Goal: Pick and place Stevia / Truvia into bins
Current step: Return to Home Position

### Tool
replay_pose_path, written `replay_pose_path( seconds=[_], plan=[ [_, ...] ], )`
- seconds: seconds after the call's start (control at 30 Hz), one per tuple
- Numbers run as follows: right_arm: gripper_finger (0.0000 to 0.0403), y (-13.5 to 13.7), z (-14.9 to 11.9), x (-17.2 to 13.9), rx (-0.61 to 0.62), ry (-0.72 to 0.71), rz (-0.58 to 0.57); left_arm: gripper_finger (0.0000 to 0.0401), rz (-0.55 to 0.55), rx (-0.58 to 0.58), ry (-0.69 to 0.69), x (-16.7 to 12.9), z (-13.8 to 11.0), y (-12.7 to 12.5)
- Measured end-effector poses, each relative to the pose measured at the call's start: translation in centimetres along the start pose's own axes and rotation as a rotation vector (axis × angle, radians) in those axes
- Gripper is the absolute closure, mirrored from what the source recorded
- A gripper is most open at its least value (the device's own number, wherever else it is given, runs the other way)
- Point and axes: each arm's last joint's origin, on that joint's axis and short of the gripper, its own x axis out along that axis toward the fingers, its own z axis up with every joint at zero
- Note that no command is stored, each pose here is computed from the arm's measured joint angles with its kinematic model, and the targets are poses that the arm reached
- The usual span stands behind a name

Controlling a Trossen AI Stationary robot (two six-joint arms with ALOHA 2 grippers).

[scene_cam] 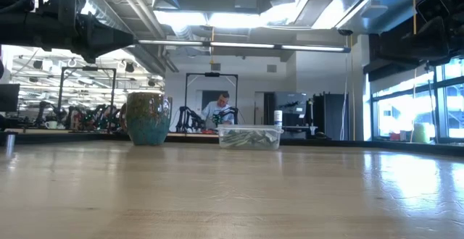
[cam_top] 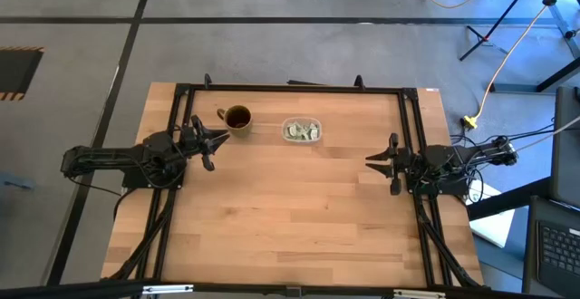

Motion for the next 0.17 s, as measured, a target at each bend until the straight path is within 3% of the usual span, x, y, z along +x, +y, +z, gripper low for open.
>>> replay_pose_path(
  seconds=[0.17],
  plan=[
    [0.0313,0.0,0.0,0.0,0.0,0.0,0.0,0.0332,0.0,0.0,0.0,0.0,0.0,0.0]
  ],
)
